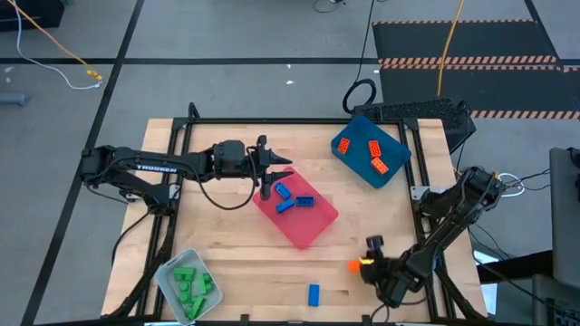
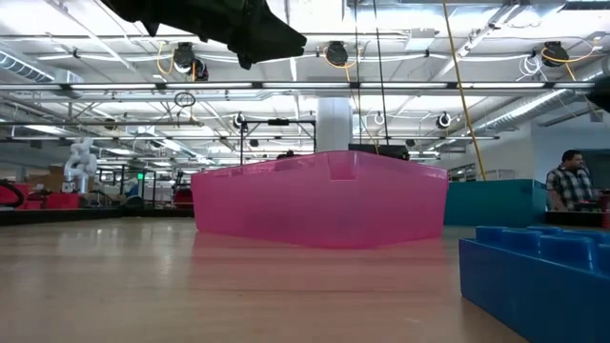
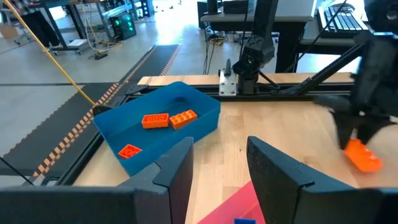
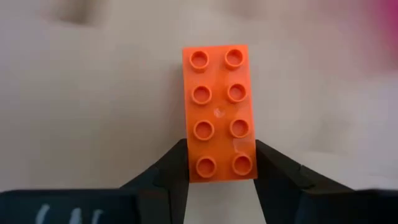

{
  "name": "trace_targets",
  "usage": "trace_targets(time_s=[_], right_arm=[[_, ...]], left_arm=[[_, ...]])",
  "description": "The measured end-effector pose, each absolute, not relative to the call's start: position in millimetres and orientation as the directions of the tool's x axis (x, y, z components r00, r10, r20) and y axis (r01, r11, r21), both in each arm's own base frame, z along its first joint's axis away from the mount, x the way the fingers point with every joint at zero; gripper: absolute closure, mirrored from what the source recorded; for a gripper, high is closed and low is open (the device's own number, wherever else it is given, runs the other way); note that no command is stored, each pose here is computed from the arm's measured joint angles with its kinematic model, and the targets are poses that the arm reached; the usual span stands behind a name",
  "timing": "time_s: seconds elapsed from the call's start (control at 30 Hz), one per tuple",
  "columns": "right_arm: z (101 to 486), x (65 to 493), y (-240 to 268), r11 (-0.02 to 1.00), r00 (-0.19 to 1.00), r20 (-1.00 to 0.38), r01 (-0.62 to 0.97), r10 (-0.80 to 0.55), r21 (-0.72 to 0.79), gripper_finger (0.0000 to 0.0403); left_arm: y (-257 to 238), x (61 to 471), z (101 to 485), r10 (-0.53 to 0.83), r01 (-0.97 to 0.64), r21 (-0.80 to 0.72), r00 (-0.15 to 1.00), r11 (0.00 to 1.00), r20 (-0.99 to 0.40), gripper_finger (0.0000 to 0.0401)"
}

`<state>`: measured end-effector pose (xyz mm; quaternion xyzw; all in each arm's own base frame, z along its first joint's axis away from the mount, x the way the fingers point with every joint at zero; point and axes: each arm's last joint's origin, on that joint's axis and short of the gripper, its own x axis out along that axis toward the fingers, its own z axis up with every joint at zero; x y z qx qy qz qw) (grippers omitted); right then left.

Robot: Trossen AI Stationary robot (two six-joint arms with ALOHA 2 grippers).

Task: Sort & place blocks by color
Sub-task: Put the orange game piece into the blue bin

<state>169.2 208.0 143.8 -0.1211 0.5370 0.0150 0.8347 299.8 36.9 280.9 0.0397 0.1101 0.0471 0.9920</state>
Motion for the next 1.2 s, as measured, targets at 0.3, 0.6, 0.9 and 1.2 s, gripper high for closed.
trace_targets(time_s=[0.3, 0.6, 0.9, 1.2], right_arm=[[192, 164, 139, 0.891, 0.411, -0.795, 0.114, -0.446, -0.440, 0.0268], [226, 161, 51, 0.738, 0.310, -0.683, 0.432, -0.662, -0.518, 0.0268], [234, 183, -23, 0.752, 0.363, -0.692, 0.519, -0.624, -0.406, 0.0268], [229, 186, -104, 0.742, 0.339, -0.728, 0.580, -0.595, -0.337, 0.0268]], left_arm=[[37, 300, 281, 0.102, -0.084, 0.089, 0.972, 0.992, -0.213, 0.0249], [36, 300, 281, 0.100, -0.083, 0.090, 0.972, 0.993, -0.212, 0.0249], [36, 300, 281, 0.101, -0.082, 0.096, 0.972, 0.992, -0.211, 0.0249], [36, 300, 281, 0.100, -0.081, 0.095, 0.972, 0.992, -0.213, 0.0249]])
